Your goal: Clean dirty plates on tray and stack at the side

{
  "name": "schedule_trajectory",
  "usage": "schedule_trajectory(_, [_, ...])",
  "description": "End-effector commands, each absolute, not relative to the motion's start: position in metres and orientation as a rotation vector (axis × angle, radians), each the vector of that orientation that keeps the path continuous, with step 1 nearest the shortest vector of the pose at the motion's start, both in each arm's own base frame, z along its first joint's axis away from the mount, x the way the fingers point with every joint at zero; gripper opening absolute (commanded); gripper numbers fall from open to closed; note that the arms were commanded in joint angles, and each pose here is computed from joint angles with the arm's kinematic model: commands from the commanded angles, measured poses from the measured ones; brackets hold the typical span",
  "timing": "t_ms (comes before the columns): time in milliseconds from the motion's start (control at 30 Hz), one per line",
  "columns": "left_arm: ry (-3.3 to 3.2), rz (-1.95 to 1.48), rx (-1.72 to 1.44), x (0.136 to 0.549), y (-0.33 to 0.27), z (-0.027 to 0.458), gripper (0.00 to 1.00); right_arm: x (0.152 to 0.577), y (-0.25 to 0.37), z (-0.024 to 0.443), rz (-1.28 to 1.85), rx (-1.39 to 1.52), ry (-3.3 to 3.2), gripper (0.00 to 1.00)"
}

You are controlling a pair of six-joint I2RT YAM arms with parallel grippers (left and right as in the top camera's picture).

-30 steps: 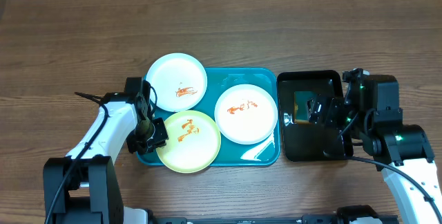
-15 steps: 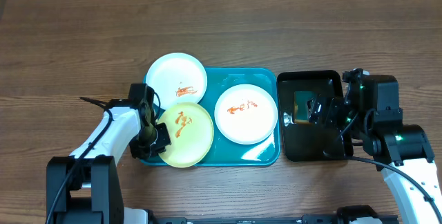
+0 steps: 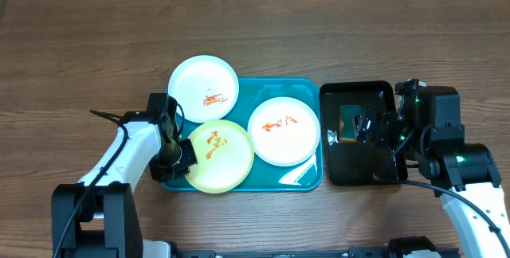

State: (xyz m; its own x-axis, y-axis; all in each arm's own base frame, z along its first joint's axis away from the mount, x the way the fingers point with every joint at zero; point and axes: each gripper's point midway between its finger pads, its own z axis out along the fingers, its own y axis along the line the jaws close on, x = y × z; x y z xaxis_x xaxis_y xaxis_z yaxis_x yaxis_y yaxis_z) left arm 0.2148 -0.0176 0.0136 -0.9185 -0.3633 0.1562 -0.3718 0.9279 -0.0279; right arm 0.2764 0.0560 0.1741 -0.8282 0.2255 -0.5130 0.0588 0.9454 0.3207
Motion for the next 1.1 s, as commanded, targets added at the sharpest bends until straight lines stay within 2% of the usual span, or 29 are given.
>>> schedule_trajectory(0, [-2.904, 0.07, 0.507, 0.21, -0.019, 0.019, 0.04, 0.283, 0.054, 0.186, 0.384, 0.202, 2.489, 1.0])
schedule_trajectory(67, [-2.894, 0.09, 0.5, 0.212, -0.021, 0.027, 0.04, 0.286, 0.054, 0.188, 0.386, 0.199, 2.475, 0.99])
schedule_trajectory(233, [-2.866, 0.067, 0.471, 0.206, -0.019, 0.035, 0.04, 0.288, 0.055, 0.18, 0.373, 0.167, 2.508, 0.85])
schedule_trajectory(533, [-2.902, 0.092, 0.476, 0.216, -0.021, 0.033, 0.04, 0.317, 0.061, 0.161, 0.268, 0.119, 2.684, 0.84])
schedule_trajectory(633, [-2.91, 0.094, 0.476, 0.218, -0.021, 0.033, 0.04, 0.325, 0.063, 0.141, 0.252, 0.12, 2.741, 0.83])
schedule_trajectory(800, [-2.913, 0.095, 0.476, 0.219, -0.021, 0.033, 0.04, 0.33, 0.061, 0.097, 0.206, 0.149, 2.866, 0.75])
schedule_trajectory(1067, [-2.916, 0.096, 0.477, 0.219, -0.021, 0.033, 0.04, 0.325, 0.059, 0.046, 0.162, 0.178, 3.014, 0.72])
